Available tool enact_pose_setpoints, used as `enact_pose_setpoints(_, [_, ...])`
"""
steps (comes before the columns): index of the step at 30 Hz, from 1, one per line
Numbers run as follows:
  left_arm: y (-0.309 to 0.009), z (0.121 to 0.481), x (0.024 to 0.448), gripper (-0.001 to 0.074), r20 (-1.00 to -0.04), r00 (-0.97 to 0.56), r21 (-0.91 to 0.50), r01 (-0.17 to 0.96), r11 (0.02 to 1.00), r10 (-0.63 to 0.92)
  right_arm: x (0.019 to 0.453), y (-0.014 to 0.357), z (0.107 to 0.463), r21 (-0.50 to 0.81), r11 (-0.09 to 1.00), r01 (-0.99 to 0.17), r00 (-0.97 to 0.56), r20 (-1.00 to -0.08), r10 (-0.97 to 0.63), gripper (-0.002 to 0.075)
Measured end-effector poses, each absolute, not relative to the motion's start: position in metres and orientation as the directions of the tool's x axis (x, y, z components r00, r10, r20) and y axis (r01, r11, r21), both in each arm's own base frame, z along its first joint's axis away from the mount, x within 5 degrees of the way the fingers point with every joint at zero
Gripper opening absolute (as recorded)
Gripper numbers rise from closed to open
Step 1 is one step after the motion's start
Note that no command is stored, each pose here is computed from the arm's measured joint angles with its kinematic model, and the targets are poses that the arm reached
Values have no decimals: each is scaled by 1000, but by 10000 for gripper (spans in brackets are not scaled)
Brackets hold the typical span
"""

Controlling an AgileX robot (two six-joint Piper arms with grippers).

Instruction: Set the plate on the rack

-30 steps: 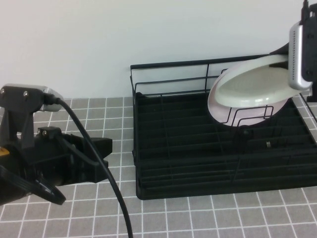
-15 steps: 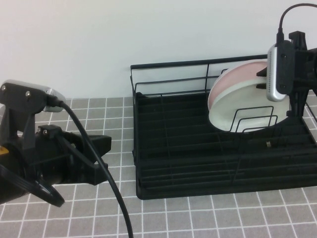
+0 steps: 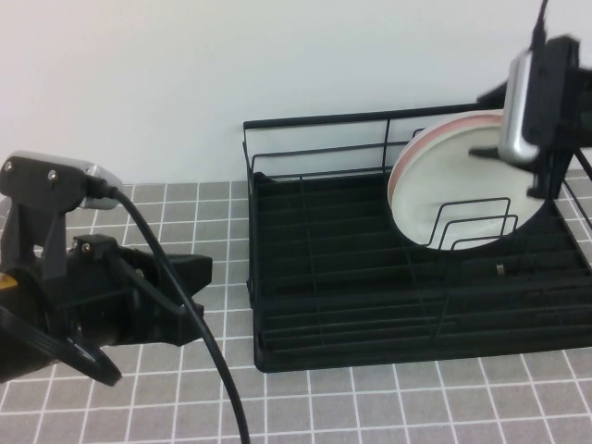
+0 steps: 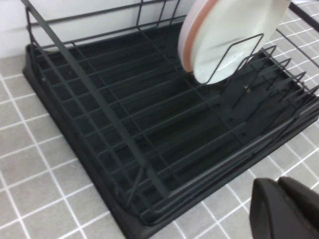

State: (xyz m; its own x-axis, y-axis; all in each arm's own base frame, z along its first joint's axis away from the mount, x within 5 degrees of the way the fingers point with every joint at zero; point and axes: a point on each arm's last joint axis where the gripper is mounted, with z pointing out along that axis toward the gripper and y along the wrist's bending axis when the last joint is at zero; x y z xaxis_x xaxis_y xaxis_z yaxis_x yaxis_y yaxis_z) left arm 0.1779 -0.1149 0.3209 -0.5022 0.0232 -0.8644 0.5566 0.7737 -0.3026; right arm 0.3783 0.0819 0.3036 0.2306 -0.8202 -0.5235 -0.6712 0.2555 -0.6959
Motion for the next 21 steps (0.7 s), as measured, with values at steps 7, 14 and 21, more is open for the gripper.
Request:
enact_pose_setpoints(7, [-116,320,176,-1,-857,-513,-306,573,760,42,366,84,338,-618,466,-634,175,-701,-691,456])
enact_pose_setpoints(14, [-123,311,161,-1,-798,-574,-326,668,669,184,310,83,415,-409,675,-614,162,-902,-400,128])
enact_pose_setpoints(21, [-122,316,144,-1,-784,-575,-346,717,605,234,233,82,474,-316,684,-657,230,-948,-218,-3])
